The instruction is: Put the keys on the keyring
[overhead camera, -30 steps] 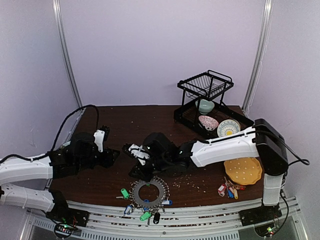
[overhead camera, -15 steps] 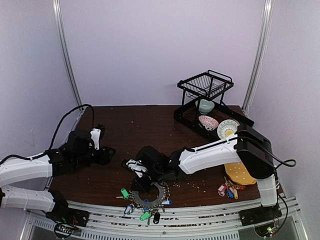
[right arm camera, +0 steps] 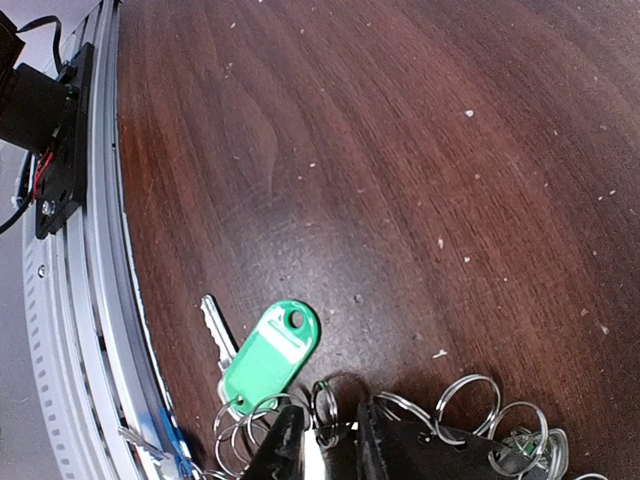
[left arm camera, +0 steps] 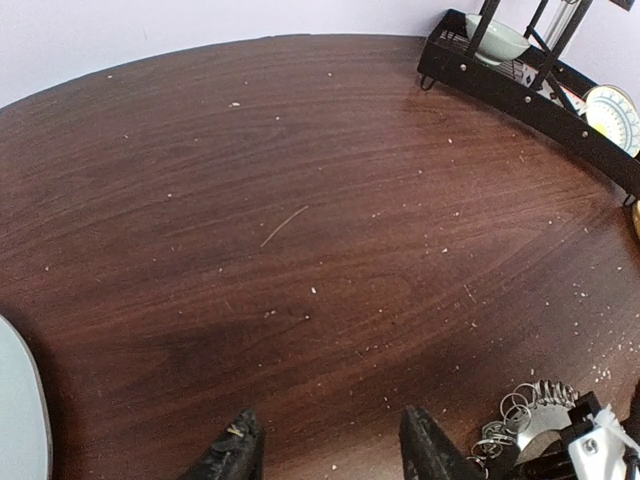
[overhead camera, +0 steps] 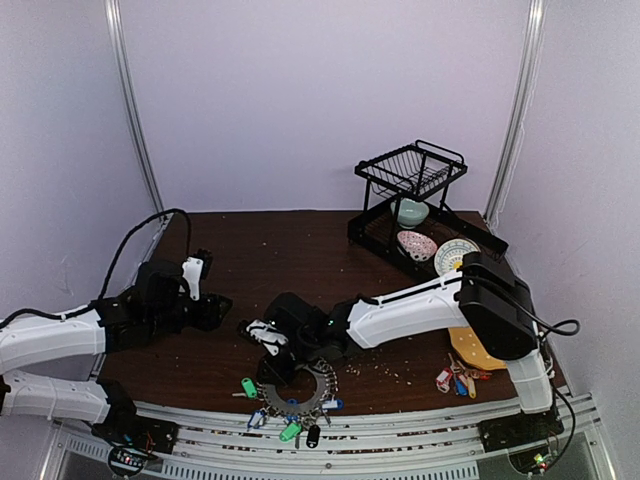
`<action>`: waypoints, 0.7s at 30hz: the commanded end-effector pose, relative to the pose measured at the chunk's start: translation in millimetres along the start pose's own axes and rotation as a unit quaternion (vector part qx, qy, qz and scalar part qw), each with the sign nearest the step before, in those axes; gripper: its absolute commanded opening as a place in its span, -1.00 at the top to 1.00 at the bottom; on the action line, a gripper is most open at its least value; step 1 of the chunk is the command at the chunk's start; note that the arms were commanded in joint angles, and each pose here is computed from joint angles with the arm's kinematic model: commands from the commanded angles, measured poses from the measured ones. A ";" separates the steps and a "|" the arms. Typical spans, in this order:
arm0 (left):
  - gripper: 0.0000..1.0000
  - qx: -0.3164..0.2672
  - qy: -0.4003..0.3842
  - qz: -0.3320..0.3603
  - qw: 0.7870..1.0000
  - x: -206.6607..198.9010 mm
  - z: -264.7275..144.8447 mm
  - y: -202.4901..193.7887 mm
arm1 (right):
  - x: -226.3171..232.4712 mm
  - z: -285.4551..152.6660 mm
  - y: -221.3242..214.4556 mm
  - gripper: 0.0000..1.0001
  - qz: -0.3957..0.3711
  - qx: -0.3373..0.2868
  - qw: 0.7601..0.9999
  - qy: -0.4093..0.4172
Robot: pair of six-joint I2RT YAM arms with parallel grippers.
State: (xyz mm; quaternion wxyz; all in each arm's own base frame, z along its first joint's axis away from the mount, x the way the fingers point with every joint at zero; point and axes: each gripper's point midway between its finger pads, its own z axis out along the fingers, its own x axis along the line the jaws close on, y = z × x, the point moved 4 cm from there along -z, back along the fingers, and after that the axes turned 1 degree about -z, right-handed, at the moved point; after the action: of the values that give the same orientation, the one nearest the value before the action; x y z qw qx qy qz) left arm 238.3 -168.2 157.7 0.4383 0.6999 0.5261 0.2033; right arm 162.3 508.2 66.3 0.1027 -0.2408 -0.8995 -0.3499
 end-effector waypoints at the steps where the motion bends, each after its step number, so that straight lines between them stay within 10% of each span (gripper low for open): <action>1: 0.03 -0.024 -0.012 0.005 1.000 -3.5 -2.5 10.4 | -0.4 1.2 -3.4 0.61 -0.010 0.012 1.000 -0.011; 21: 0.04 -0.037 -0.009 0.012 0.999 -2.8 -7.4 16.8 | 15.7 -19.0 17.6 1.00 -0.065 0.005 0.998 -0.018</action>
State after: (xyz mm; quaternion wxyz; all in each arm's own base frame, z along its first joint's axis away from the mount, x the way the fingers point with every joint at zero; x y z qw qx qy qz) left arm 237.8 -167.7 162.8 0.4447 0.7001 0.5180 0.2094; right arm 154.3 513.5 60.2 0.0809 -0.2056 -0.9161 -0.3346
